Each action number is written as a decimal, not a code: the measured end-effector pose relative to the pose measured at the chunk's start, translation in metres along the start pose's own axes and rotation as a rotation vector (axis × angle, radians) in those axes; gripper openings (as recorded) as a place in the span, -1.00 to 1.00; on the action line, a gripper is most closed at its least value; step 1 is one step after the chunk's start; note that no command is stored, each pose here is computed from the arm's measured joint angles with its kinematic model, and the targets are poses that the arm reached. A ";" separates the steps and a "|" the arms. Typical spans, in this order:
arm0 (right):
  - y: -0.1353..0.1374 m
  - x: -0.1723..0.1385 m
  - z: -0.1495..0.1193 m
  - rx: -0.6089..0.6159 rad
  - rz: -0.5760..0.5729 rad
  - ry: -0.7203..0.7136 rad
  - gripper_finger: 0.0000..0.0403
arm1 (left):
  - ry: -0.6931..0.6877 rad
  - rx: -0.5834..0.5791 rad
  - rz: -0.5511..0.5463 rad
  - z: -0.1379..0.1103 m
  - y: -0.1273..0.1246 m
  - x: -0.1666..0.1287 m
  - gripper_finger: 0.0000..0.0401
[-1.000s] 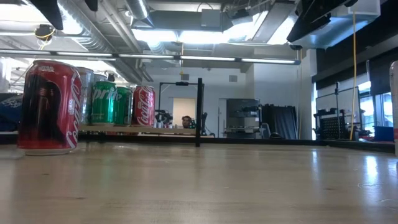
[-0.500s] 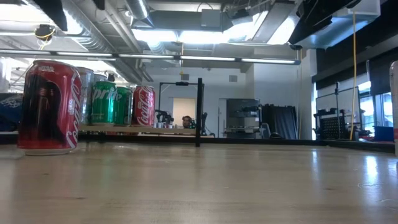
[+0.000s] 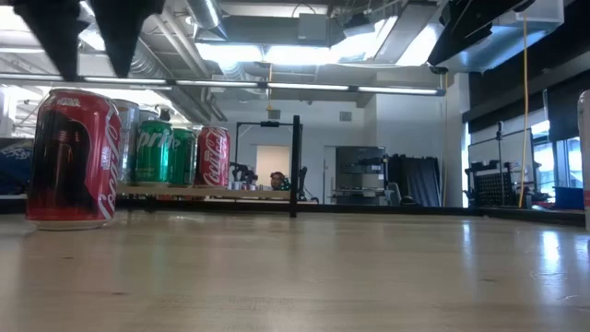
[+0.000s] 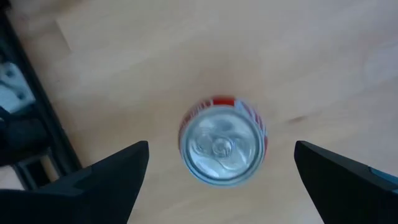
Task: Place canned beverage on shelf
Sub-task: Put the red-white soda can on the shelf, then put the top white-pink soda can on the shelf
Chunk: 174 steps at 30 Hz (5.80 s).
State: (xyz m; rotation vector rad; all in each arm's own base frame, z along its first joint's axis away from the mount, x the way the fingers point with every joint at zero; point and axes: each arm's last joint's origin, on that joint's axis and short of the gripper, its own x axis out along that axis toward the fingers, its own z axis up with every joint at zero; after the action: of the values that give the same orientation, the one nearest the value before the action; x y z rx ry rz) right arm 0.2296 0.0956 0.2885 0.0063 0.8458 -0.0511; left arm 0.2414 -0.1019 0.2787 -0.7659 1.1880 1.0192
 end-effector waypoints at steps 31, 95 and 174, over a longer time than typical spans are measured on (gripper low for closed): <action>0.000 0.000 0.000 -0.060 -0.008 -0.001 0.43 | 0.129 0.201 -0.060 -0.003 -0.002 0.049 0.31; -0.185 -0.003 0.030 0.222 -0.278 -0.033 0.43 | -0.044 1.051 -0.049 0.237 0.105 0.059 0.33; -0.146 -0.032 0.035 0.213 -0.132 -0.153 0.43 | -0.567 0.874 -0.465 0.183 -0.012 -0.047 0.63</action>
State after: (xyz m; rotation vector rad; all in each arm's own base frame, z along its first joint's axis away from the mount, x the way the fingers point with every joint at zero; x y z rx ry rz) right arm 0.2278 -0.0495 0.3378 0.1454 0.6838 -0.2629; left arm 0.3177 0.0479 0.3662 -0.0229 0.7759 0.2249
